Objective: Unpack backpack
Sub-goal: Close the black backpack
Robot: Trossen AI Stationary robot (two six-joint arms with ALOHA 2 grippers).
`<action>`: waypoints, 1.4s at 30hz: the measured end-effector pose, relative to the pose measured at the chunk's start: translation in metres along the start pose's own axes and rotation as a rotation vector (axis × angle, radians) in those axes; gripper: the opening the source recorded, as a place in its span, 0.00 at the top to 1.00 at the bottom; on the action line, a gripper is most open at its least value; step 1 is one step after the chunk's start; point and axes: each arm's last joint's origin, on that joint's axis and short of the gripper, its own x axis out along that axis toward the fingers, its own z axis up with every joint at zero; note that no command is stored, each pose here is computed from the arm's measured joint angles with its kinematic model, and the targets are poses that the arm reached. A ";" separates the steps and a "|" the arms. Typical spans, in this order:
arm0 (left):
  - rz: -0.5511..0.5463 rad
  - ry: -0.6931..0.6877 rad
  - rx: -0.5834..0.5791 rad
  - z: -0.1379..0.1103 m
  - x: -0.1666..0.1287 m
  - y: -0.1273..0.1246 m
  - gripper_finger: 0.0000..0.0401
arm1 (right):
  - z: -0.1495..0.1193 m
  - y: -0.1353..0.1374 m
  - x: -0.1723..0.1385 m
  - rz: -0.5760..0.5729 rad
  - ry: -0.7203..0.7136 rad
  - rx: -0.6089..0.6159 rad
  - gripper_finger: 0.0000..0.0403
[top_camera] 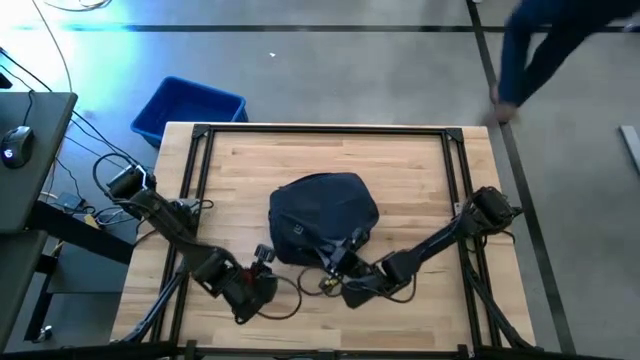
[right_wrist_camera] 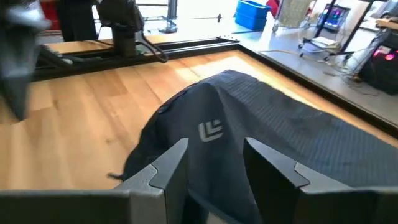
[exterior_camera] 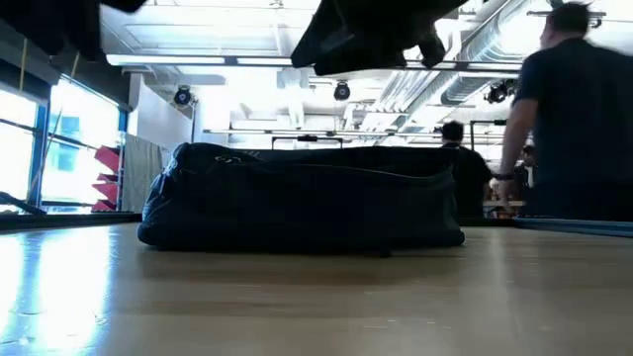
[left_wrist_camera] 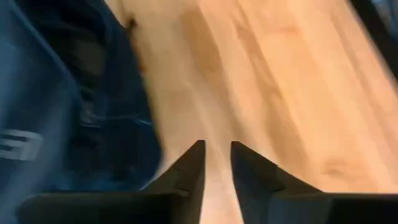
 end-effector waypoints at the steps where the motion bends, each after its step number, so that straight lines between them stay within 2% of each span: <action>1: 0.043 -0.004 0.007 -0.001 0.000 0.000 0.77 | -0.001 0.001 -0.002 0.005 0.000 0.003 0.66; 5: 0.161 0.006 0.013 0.000 0.005 0.012 0.60 | -0.004 0.005 -0.007 0.019 0.005 0.053 0.66; 10: 0.160 0.120 0.071 -0.003 0.024 0.031 0.43 | -0.014 0.009 -0.005 0.031 0.024 0.067 0.66; 14: 0.177 0.270 0.096 -0.011 0.045 0.044 0.40 | -0.021 0.011 0.000 0.050 0.053 0.071 0.66; 17: 0.236 0.324 0.084 -0.014 0.061 0.051 0.40 | -0.021 0.009 0.004 0.047 0.061 0.063 0.66; 20: 0.313 0.357 0.055 -0.016 0.075 0.054 0.43 | -0.021 0.007 0.007 0.046 0.069 0.030 0.66; 23: 0.368 0.364 -0.024 -0.018 0.086 0.052 0.51 | -0.023 0.006 0.008 0.064 0.097 -0.015 0.66; 26: 0.397 0.337 -0.121 -0.018 0.093 0.043 0.69 | -0.026 0.009 0.009 0.119 0.132 -0.054 0.66; 29: 0.441 0.273 -0.178 -0.016 0.092 0.029 0.92 | -0.030 0.016 0.006 0.258 0.187 -0.093 0.66; 30: 0.466 0.234 -0.193 -0.015 0.090 0.023 0.96 | -0.033 0.020 0.005 0.303 0.203 -0.096 0.66; 33: 0.565 0.096 -0.206 -0.011 0.081 0.004 0.96 | -0.044 0.032 0.003 0.420 0.223 -0.098 0.66; 37: 0.584 0.005 -0.139 -0.008 0.072 -0.017 0.99 | -0.052 0.047 -0.004 0.542 0.168 -0.174 0.66; 40: 0.585 -0.050 -0.140 -0.005 0.070 -0.024 0.99 | -0.053 0.054 -0.015 0.579 0.116 -0.254 0.66; 42: 0.584 -0.061 -0.121 -0.003 0.070 -0.026 0.99 | -0.053 0.057 -0.022 0.551 0.068 -0.287 0.66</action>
